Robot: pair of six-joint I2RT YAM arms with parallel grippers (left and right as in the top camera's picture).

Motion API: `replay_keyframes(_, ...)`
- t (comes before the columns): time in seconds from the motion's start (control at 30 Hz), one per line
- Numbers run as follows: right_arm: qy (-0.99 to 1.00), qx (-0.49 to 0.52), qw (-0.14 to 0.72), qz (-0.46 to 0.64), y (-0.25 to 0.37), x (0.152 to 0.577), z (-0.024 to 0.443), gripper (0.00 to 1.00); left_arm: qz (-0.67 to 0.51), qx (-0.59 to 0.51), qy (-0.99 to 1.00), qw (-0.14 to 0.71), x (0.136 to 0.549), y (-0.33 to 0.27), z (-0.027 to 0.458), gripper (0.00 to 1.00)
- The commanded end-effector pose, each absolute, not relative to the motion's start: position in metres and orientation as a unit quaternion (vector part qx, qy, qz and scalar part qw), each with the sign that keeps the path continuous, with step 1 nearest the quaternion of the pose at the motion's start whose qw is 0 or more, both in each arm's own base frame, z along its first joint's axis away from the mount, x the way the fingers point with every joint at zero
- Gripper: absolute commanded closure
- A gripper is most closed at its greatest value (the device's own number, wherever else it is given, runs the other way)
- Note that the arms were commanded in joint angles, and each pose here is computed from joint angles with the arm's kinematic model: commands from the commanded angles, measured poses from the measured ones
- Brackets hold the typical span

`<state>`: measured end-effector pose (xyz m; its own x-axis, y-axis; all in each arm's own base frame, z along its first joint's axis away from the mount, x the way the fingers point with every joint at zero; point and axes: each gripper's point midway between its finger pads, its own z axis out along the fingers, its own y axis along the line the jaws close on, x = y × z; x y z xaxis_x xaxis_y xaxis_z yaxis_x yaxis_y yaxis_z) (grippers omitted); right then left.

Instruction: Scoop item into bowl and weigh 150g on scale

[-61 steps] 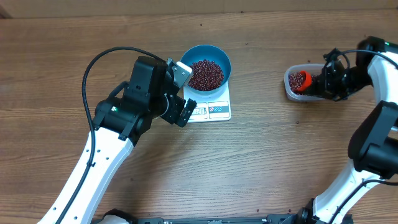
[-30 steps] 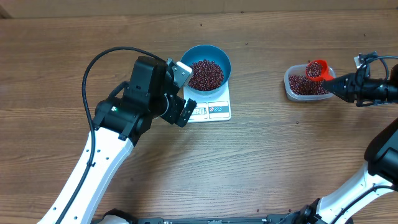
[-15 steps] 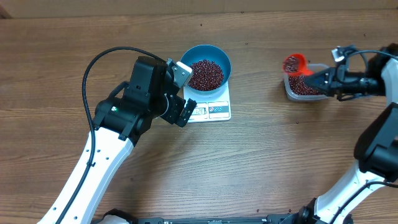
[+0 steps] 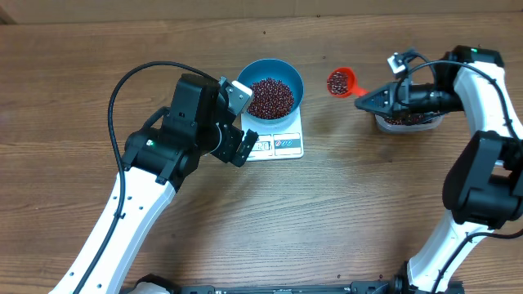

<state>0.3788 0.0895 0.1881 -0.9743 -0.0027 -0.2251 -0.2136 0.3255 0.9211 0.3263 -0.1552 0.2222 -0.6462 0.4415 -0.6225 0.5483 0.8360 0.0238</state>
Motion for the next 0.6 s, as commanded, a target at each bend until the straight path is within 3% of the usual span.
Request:
replay_keyframes(0.0, 0.803, -0.072, 0.09, 0.584, 0.106, 0.384, 0.198, 0.96, -0.088, 0.27, 0.907, 0.312, 0.326, -0.157, 0.217, 0.0)
replay_keyframes(0.33, 0.812, -0.116, 0.088, 0.565, 0.145, 0.394, 0.216, 0.96, -0.088, 0.27, 0.907, 0.312, 0.326, -0.157, 0.217, 0.0)
replay_keyframes(0.57, 0.855, -0.122, 0.065, 0.5, 0.187, 0.405, 0.193, 0.96, -0.088, 0.27, 0.907, 0.312, 0.326, -0.157, 0.217, 0.0)
